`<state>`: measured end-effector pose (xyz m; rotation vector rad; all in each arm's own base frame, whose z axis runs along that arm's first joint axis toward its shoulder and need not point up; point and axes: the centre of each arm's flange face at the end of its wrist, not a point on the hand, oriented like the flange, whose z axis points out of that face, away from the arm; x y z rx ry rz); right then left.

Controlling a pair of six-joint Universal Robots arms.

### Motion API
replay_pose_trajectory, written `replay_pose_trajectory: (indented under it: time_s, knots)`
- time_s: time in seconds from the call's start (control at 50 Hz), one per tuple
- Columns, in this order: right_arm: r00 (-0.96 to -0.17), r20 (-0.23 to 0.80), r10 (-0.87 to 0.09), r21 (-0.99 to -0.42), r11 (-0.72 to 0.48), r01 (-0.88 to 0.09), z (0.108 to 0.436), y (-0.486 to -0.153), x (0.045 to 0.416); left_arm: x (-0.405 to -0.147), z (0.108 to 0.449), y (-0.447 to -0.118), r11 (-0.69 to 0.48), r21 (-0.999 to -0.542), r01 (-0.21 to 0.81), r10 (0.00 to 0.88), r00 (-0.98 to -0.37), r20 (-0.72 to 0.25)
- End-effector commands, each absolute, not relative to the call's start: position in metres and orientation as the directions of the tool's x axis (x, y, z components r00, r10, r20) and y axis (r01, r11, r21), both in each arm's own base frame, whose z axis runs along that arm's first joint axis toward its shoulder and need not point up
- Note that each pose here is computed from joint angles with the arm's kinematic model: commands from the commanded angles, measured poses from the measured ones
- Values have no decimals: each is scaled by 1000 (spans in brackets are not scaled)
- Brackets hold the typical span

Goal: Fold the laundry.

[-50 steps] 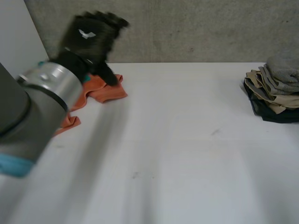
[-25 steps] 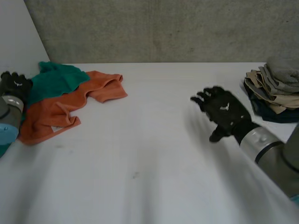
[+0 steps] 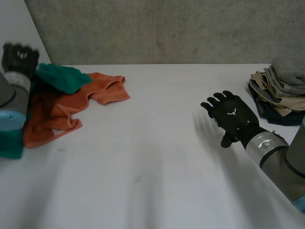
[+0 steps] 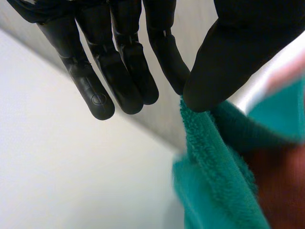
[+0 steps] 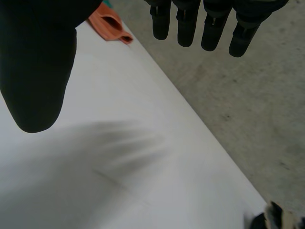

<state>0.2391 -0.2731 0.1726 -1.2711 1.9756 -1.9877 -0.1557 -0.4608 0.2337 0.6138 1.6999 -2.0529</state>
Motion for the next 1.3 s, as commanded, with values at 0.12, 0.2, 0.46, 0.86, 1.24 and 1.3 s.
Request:
replay_pose_trajectory:
  time_s: [0.12,0.2,0.46,0.86,1.24,1.3]
  knots:
    - [-790,456,-409,-884,-103,-457,191,-294,218,-309,314,-297,-339,-936,89,455,-856,-246]
    - [-819,429,-382,-898,-81,-432,193,-300,210,-355,286,-235,-251,-967,51,642,-739,-206]
    - [-827,426,-366,-900,-76,-430,195,-306,204,-393,213,-167,-104,-985,141,792,-586,-168]
    - [-813,426,-396,-897,-64,-438,188,-301,209,-201,185,-408,-38,-679,733,126,-671,-731]
    - [-812,430,-393,-895,-65,-442,187,-302,209,-160,140,-460,39,-716,697,146,-712,-686]
    - [-813,431,-391,-894,-64,-443,188,-302,209,-179,188,-448,-52,-796,602,84,-792,-605]
